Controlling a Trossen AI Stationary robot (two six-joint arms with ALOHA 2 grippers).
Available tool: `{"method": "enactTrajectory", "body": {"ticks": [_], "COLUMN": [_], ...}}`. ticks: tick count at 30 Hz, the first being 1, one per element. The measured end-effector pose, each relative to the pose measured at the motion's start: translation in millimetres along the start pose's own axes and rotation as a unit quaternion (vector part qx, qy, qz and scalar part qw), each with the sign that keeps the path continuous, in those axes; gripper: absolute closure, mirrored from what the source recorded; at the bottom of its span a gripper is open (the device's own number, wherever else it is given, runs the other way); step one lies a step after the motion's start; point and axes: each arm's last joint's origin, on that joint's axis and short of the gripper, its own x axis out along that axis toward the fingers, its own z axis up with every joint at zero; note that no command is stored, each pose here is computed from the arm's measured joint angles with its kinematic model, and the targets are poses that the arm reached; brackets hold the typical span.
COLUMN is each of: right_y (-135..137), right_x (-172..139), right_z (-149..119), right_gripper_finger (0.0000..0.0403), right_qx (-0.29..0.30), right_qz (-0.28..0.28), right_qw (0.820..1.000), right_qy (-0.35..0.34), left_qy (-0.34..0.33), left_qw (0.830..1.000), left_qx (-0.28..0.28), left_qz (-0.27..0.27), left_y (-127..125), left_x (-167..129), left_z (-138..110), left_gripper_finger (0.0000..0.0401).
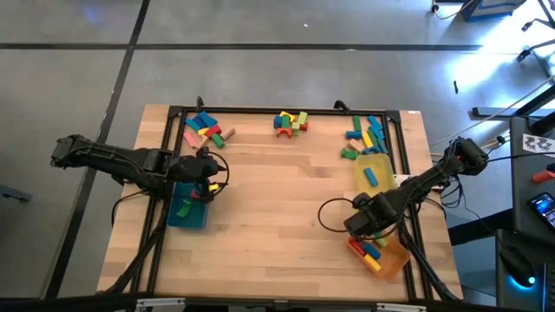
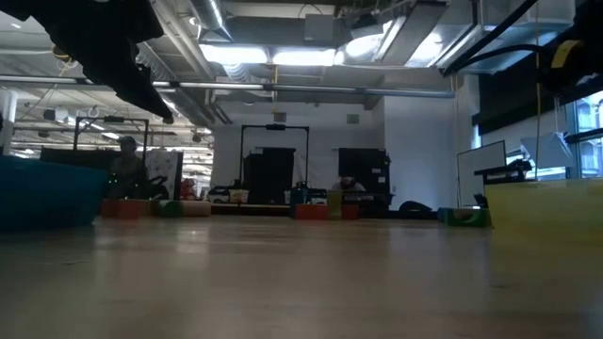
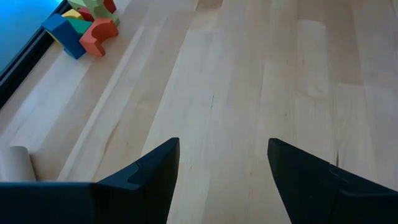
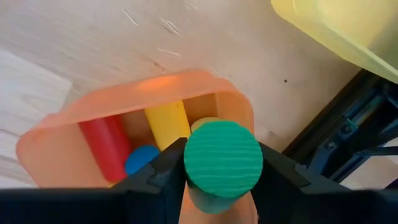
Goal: Sort blocks by size
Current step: Put the green cylindrical block into the orange bin, then put the brown cylindrical block into the orange bin
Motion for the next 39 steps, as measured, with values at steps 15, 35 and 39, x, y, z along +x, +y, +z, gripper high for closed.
{"method": "enactTrajectory", "body": {"ticks": [15, 35, 39], "right_y": [1.1, 39.1, 45.9], "right_x": [-6.9, -99.0, -98.5], "right_z": [-2.1, 93.4, 114.8], "right_gripper_finger": [0.0156, 0.0171, 0.0171], "right_qx": [-0.005, -0.117, -0.156], "right_qz": [0.002, 0.106, 0.097], "right_qw": [1.0, 0.87, 0.842], "right_qy": [0.022, -0.467, -0.507], "left_qy": [-0.001, -0.018, -0.041], "left_qw": [1.0, 1.0, 0.999], "left_qx": [0.0, -0.02, -0.022], "left_qz": [0.0, -0.003, -0.003], "left_y": [0.0, -0.6, 0.4], "left_x": [0.0, 0.0, 0.3], "left_z": [0.1, 3.5, 8.5], "left_gripper_finger": [0.0171, 0.0171, 0.0171]}}
